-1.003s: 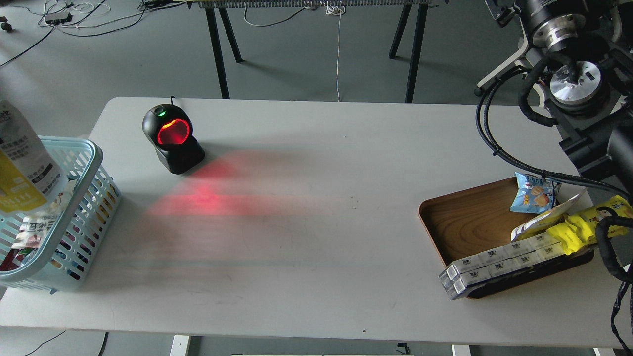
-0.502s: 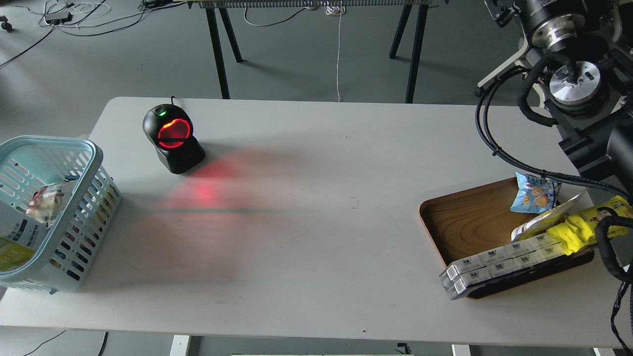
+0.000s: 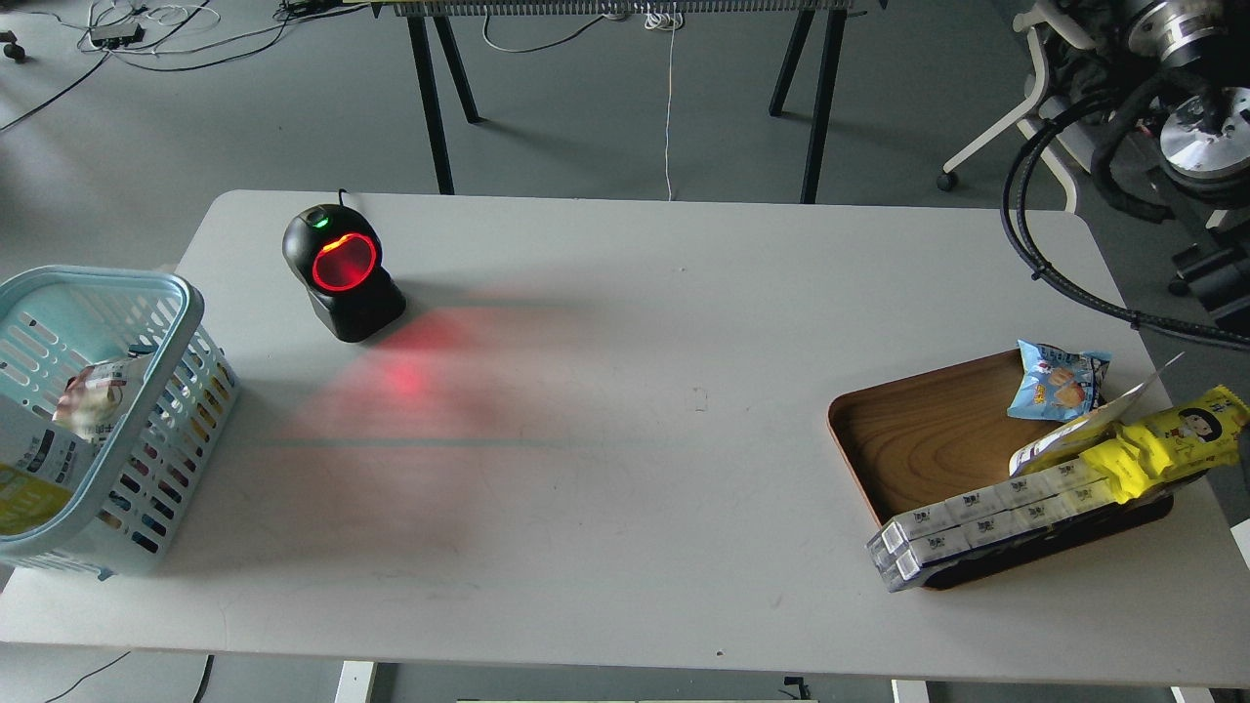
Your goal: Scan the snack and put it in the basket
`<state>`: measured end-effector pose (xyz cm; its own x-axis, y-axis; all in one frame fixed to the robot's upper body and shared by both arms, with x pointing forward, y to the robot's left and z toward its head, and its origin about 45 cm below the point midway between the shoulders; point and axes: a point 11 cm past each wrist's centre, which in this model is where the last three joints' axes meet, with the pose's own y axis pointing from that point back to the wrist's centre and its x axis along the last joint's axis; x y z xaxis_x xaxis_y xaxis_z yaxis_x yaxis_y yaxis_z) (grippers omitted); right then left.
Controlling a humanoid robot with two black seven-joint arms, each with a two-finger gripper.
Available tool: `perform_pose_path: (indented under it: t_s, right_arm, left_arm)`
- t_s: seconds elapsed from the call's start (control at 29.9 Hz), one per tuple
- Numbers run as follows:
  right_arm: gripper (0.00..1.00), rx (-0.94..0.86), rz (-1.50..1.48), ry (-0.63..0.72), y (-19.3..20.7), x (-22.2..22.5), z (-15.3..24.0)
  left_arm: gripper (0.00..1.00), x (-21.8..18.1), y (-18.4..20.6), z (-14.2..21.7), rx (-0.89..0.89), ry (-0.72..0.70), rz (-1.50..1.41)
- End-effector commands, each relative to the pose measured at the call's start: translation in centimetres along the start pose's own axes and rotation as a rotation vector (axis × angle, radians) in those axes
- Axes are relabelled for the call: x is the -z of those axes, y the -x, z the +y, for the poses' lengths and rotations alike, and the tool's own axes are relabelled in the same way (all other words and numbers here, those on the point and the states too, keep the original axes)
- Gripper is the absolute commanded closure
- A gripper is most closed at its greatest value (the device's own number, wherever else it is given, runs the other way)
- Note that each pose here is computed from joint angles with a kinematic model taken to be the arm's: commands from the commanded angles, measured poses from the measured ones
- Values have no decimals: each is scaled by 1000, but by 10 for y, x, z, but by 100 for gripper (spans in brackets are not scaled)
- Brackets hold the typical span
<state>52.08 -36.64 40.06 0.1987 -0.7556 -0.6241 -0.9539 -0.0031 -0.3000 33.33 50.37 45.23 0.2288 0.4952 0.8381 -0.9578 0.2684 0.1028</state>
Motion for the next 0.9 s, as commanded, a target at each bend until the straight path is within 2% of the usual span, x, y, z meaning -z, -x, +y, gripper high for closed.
perform_pose_path:
  t_s: [0.0,0.17,0.37,0.54,0.67,0.87]
  right_arm:
    - [0,-8,20,-21,-7,17,2]
    - [0,-8,-6,-54,-10,25,3]
    - [0,43,-21,-41,-6,22,4]
    - [0,37,-30,17,-13,12,8]
    - [0,83,-52,40,-17,3,15]
    - [0,57,-100,13,-32,7,22]
  left_arm:
    - [6,-4,-15,-37,-66,104,326]
    - [2,0,-23,-79,-117,232,651]
    - [2,12,-20,-132,-312,309,902]
    - [2,17,-12,-156,-477,386,1113]
    - [2,8,24,-190,-440,354,1333]
    - [2,-6,80,-219,-372,347,1544]
